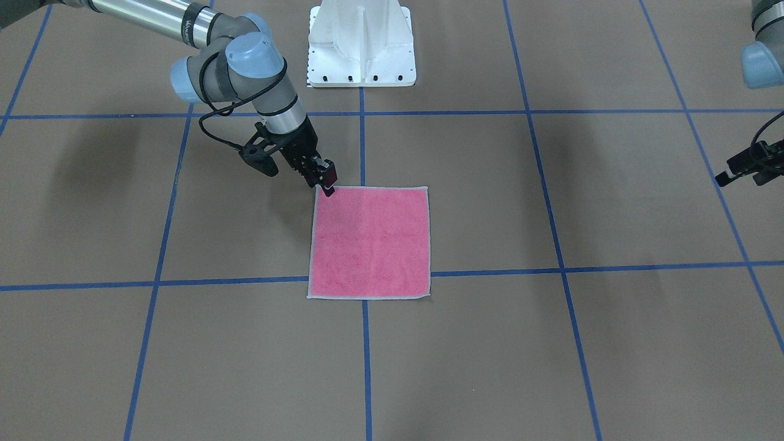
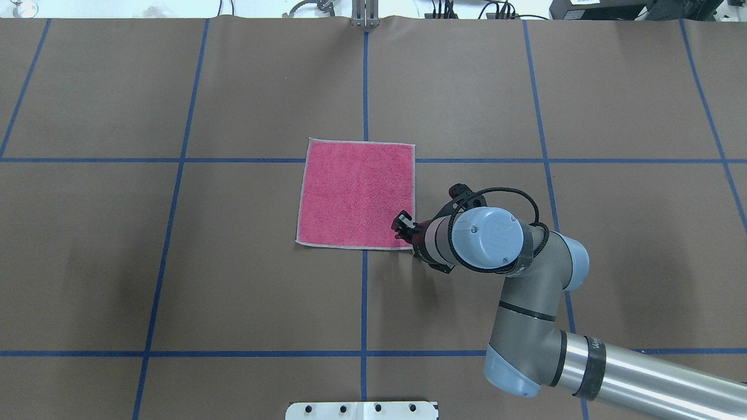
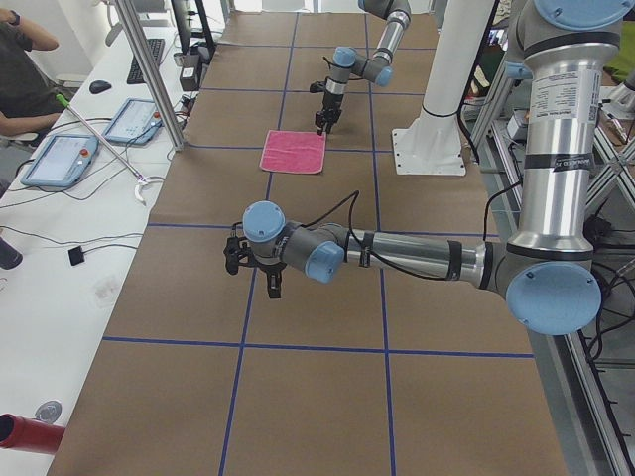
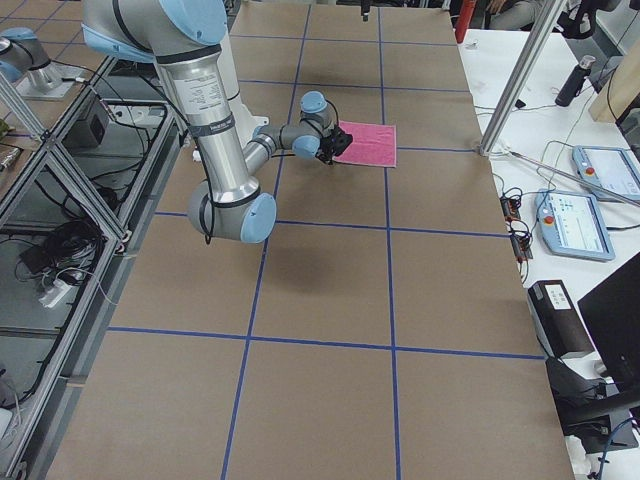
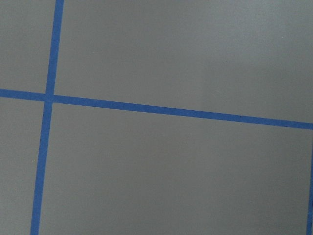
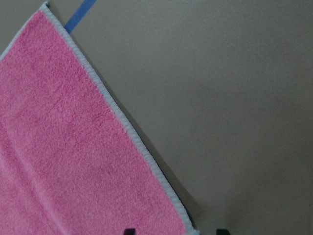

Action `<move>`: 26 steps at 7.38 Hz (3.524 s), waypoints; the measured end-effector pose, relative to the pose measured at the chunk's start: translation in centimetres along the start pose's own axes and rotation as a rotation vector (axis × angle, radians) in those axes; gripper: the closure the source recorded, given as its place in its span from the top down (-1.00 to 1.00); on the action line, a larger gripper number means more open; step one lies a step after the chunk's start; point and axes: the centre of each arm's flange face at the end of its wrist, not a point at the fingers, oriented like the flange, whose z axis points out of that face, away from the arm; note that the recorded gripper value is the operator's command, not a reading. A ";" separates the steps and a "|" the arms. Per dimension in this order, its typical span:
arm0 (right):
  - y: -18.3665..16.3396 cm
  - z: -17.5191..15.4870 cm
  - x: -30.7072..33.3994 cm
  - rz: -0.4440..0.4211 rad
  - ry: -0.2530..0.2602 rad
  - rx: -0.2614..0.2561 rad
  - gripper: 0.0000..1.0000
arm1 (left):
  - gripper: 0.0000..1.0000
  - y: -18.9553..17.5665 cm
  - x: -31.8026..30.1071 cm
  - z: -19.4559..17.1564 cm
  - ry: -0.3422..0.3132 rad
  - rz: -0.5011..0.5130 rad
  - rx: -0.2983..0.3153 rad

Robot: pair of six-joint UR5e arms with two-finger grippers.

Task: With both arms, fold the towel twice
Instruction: 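Close the right gripper on the towel corner nearest the robot, then bring the left gripper to the opposite near corner while the right gripper holds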

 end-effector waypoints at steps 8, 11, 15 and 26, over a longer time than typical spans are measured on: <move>-0.4 -0.4 0.0 -0.001 -0.014 0.018 -0.38 | 0.99 0.0 0.0 0.0 0.001 -0.001 -0.002; -0.4 -0.7 0.0 -0.001 -0.019 0.017 -0.38 | 0.99 0.0 0.1 0.0 0.001 0.001 0.000; -0.1 -0.7 0.1 -0.003 -0.020 0.013 -0.39 | 0.99 0.0 0.1 0.0 0.000 0.000 0.000; -0.1 -2.3 0.1 -0.005 -0.044 0.005 -1.00 | 0.98 -1.2 2.4 0.1 0.008 -0.035 0.007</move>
